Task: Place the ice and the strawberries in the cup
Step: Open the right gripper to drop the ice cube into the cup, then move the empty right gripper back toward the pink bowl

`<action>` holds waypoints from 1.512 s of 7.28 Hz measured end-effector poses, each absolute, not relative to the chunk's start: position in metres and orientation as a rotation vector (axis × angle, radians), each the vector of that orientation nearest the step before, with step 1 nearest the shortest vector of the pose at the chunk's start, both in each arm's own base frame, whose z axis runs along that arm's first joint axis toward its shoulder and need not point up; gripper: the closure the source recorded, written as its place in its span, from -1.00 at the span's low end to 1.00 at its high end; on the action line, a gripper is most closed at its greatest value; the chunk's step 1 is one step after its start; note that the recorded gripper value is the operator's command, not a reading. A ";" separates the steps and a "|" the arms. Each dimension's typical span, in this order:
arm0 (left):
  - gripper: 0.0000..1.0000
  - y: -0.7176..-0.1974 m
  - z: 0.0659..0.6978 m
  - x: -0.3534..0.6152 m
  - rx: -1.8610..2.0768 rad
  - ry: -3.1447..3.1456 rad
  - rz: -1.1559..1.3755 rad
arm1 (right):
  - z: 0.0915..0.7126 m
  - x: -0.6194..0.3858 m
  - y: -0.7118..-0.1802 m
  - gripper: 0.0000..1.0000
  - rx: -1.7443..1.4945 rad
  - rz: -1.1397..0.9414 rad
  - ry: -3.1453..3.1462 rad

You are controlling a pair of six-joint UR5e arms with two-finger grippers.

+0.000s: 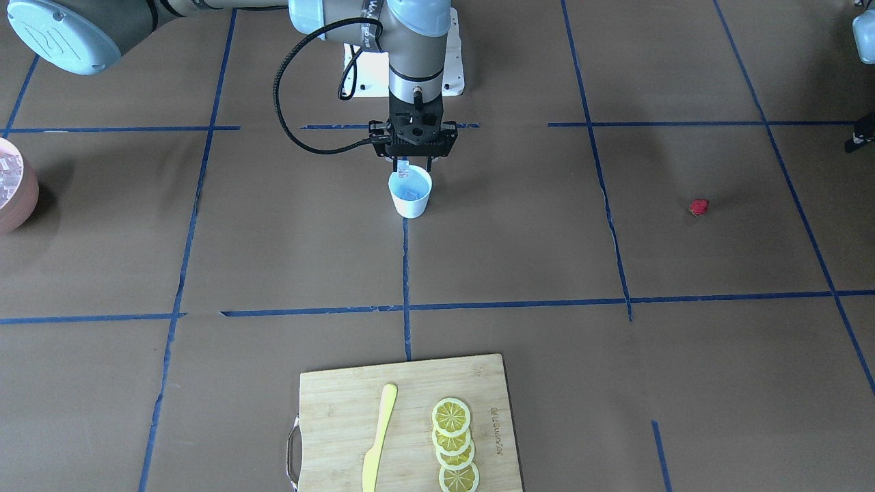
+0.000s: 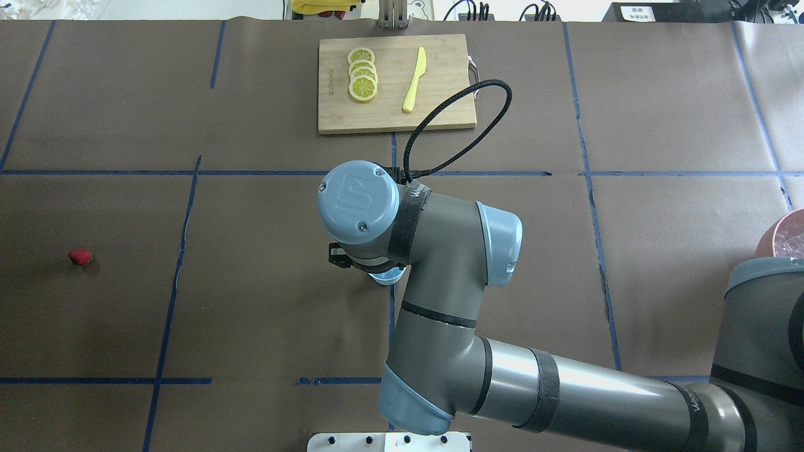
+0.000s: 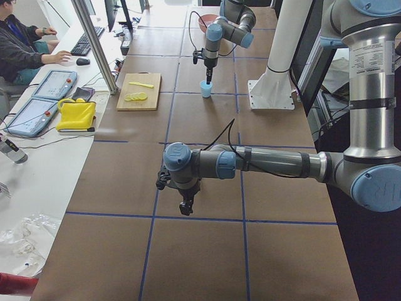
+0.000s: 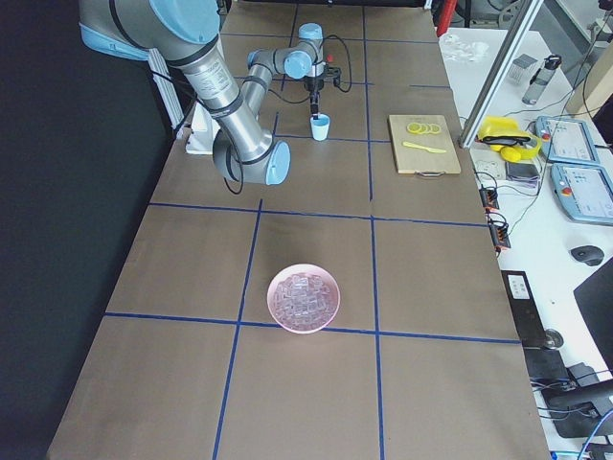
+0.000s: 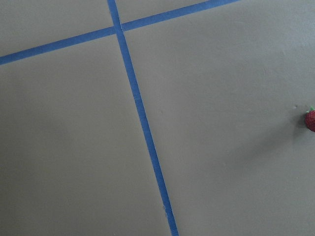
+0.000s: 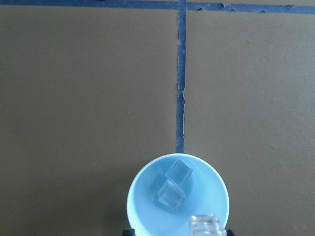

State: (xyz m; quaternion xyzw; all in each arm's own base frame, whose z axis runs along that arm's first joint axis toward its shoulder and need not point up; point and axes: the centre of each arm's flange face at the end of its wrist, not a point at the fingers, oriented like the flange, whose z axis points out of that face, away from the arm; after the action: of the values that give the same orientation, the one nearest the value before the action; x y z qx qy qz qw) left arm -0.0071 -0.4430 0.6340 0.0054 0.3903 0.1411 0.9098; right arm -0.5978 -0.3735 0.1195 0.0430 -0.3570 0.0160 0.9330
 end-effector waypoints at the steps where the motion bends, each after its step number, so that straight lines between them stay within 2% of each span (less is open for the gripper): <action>1: -1.00 -0.443 0.634 -0.007 0.012 0.805 0.291 | 0.118 -0.598 -0.373 -0.47 0.089 0.032 -0.732; 4: -1.00 -0.444 0.633 -0.007 0.013 0.805 0.291 | 0.115 -0.598 -0.373 -0.46 0.091 0.033 -0.737; 5: -1.00 -0.444 0.633 -0.007 0.013 0.805 0.291 | 0.115 -0.598 -0.373 -0.81 0.092 0.033 -0.737; 6: -1.00 -0.444 0.633 -0.007 0.013 0.805 0.291 | 0.114 -0.597 -0.374 -0.97 0.094 0.034 -0.738; 8: -1.00 -0.445 0.633 -0.007 0.013 0.802 0.292 | 0.112 -0.585 -0.388 -0.98 0.109 0.042 -0.744; 11: -1.00 -0.450 0.624 -0.006 0.032 0.800 0.300 | 0.141 -0.511 -0.464 -0.98 0.112 0.019 -0.745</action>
State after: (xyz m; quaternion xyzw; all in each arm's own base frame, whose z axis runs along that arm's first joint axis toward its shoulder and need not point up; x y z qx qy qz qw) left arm -0.0063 -0.4499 0.6243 0.0155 0.3877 0.1453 0.9101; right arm -0.5105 -0.4640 0.1405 0.0545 -0.3638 0.0092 0.9298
